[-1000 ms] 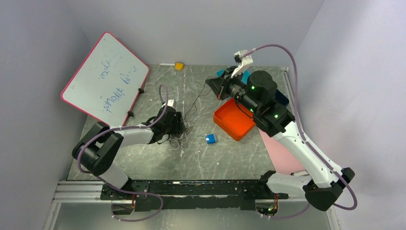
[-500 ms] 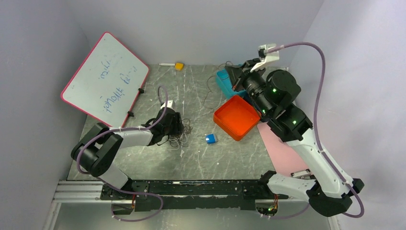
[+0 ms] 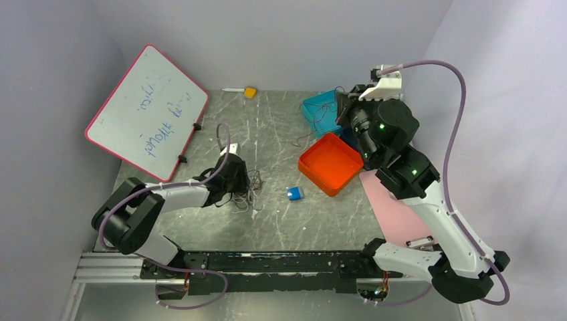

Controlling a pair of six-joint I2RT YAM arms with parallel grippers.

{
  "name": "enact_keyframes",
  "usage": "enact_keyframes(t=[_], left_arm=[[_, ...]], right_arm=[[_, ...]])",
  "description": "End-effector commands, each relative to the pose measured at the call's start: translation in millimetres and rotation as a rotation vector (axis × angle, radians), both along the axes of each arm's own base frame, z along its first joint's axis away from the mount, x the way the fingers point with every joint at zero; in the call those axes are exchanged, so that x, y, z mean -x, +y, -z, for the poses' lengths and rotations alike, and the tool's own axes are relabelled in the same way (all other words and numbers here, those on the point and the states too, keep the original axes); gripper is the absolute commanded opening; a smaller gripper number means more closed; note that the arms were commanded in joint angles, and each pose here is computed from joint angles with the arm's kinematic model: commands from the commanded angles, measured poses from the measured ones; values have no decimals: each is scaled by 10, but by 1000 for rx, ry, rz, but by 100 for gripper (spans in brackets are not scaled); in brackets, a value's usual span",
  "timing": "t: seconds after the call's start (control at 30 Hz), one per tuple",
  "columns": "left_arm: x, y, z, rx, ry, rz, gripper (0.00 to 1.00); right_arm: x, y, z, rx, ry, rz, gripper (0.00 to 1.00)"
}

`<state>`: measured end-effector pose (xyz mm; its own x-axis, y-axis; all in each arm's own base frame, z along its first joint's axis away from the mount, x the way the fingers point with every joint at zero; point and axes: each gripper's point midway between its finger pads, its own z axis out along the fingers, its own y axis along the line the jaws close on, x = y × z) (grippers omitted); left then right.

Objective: Untangle the cables

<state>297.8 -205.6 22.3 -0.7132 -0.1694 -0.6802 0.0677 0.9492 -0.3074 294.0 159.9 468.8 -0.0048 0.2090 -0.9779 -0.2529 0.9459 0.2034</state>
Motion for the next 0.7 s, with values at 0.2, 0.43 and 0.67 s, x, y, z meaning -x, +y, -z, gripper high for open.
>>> enact_keyframes(t=[0.2,0.43,0.67], left_arm=[[159,131,-136,-25,6,5,46],[207,156,-274,-18,-13,18,47],[247,134,-397,3,-29,47,49]], right_arm=[[-293,-384,704,88,181,281,0],[-653,-789,1411,64,363,301,0],[-812,-924,2103,68,499,293,0]])
